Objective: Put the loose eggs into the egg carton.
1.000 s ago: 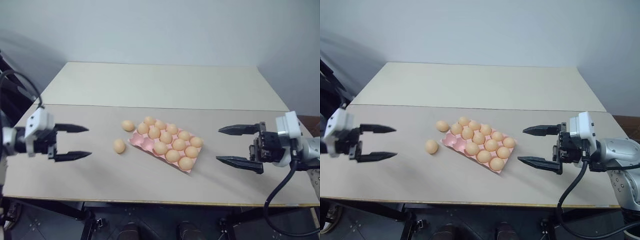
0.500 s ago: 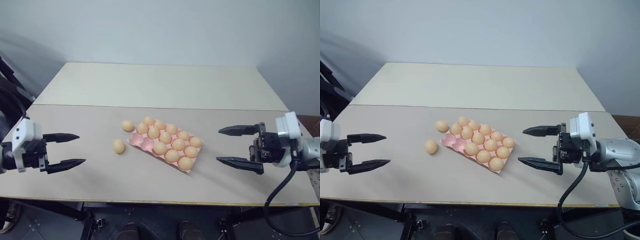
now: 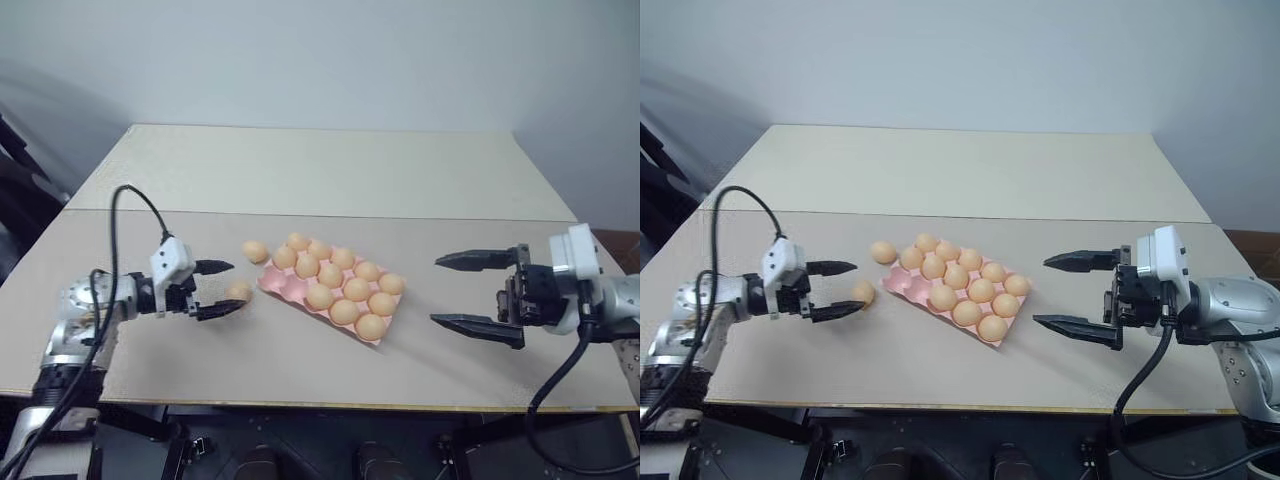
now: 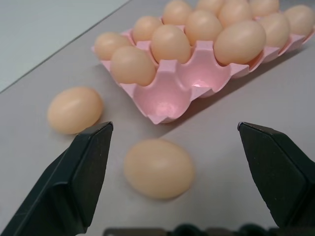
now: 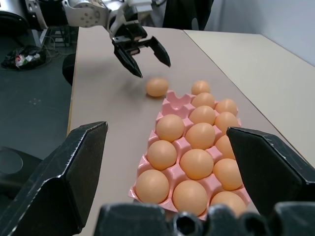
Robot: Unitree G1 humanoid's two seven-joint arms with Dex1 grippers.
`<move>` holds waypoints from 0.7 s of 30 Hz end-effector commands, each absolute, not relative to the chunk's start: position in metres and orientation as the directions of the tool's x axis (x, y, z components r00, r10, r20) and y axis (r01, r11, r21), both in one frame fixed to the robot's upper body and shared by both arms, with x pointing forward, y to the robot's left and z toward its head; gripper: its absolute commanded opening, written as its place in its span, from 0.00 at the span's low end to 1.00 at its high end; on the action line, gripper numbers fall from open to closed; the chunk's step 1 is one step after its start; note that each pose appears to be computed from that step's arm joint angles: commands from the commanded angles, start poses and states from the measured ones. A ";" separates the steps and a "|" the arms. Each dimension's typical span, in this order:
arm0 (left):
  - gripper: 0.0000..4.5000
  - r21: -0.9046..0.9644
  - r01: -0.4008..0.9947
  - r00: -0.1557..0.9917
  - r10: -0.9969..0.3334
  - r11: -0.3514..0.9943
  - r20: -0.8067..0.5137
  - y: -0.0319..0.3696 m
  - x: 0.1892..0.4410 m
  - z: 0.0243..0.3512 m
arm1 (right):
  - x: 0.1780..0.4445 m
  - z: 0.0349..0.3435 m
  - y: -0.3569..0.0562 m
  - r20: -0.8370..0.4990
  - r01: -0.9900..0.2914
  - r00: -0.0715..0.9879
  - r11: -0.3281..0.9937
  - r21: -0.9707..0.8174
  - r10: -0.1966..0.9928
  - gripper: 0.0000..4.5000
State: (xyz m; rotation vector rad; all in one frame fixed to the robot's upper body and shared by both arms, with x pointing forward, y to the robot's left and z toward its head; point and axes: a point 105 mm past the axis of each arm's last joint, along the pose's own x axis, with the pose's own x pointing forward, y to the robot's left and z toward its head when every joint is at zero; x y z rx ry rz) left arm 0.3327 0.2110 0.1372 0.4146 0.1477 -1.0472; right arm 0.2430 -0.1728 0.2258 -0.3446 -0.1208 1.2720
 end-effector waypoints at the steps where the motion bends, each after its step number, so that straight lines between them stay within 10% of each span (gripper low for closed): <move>1: 0.98 0.290 0.858 0.506 -0.795 0.425 -0.334 0.211 0.342 0.131 | 0.236 0.238 -0.175 -0.080 -0.886 0.315 0.262 -0.382 0.946 1.00; 6: 0.98 0.280 0.852 0.521 -0.762 0.442 -0.383 0.210 0.355 0.109 | 0.234 0.239 -0.177 -0.080 -0.881 0.328 0.274 -0.387 0.941 1.00; 14: 0.55 0.321 0.838 0.538 -0.767 0.441 -0.351 0.206 0.365 0.120 | 0.233 0.240 -0.177 -0.080 -0.876 0.338 0.283 -0.389 0.938 1.00; 21: 0.55 0.352 0.878 0.426 -0.865 0.325 -0.265 0.201 0.348 0.173 | 0.235 0.238 -0.176 -0.076 -0.877 0.338 0.285 -0.386 0.938 1.00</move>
